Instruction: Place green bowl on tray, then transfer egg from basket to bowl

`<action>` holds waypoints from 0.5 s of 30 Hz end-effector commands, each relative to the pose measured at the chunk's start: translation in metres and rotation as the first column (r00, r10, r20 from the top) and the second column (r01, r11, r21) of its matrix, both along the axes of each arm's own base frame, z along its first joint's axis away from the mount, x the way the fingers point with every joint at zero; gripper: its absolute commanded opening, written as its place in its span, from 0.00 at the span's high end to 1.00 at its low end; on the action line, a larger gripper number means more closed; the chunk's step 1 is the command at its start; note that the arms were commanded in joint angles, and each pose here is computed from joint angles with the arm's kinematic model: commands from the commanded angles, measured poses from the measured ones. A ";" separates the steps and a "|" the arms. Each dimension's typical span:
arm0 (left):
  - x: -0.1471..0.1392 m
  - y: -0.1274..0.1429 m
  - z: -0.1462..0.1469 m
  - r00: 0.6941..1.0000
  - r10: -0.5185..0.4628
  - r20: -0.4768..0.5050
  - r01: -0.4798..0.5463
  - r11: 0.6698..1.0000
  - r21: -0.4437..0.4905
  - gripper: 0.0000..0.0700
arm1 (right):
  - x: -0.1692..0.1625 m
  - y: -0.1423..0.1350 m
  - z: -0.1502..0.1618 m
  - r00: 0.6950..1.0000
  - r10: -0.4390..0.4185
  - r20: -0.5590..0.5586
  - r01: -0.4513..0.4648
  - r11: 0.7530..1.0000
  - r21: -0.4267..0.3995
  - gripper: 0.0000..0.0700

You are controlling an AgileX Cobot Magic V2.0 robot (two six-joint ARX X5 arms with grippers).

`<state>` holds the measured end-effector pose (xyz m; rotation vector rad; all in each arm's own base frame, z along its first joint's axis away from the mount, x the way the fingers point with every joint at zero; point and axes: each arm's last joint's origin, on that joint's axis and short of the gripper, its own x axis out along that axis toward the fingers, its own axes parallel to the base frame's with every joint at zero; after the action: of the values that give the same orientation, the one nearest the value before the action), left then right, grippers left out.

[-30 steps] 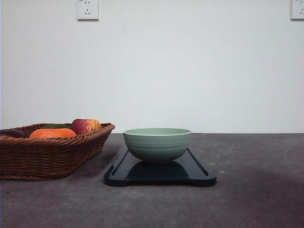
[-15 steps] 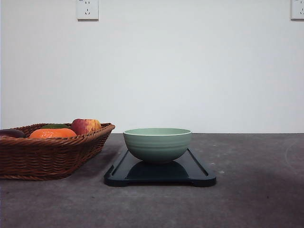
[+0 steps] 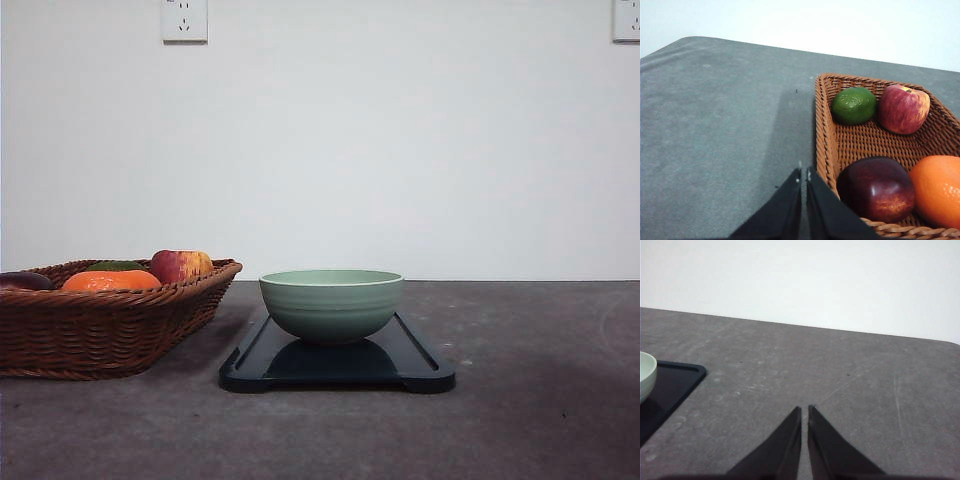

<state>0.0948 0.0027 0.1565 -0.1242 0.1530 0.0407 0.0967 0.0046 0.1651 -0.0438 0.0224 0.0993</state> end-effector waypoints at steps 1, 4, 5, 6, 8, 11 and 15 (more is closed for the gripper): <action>0.001 0.000 -0.007 1.000 0.004 -0.022 -0.004 1.000 0.006 0.99 | 0.000 0.000 -0.001 1.000 -0.004 0.002 0.004 1.000 0.011 0.98; 0.001 0.000 -0.007 1.000 0.004 -0.022 -0.004 1.000 0.006 0.99 | 0.000 0.000 -0.001 1.000 -0.004 0.002 0.004 1.000 0.011 0.98; 0.001 0.000 -0.007 1.000 0.004 -0.022 -0.004 1.000 0.006 0.99 | 0.000 0.000 -0.001 1.000 -0.004 0.002 0.004 1.000 0.011 0.98; 0.001 0.000 -0.007 1.000 0.004 -0.022 -0.004 1.000 0.006 0.99 | 0.000 0.000 -0.001 1.000 -0.004 0.002 0.004 1.000 0.011 0.98; 0.001 0.000 -0.007 1.000 0.004 -0.022 -0.004 1.000 0.006 0.99 | 0.000 0.000 -0.001 1.000 -0.004 0.002 0.004 1.000 0.011 0.98; 0.001 0.000 -0.007 1.000 0.004 -0.022 -0.004 1.000 0.006 0.99 | 0.000 0.000 -0.001 1.000 -0.004 0.002 0.004 1.000 0.011 0.98; 0.001 0.000 -0.007 1.000 0.004 -0.022 -0.004 1.000 0.006 0.99 | 0.000 0.000 -0.001 1.000 -0.004 0.002 0.004 1.000 0.011 0.98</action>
<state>0.0948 0.0027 0.1565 -0.1242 0.1530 0.0407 0.0967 0.0046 0.1651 -0.0438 0.0224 0.0993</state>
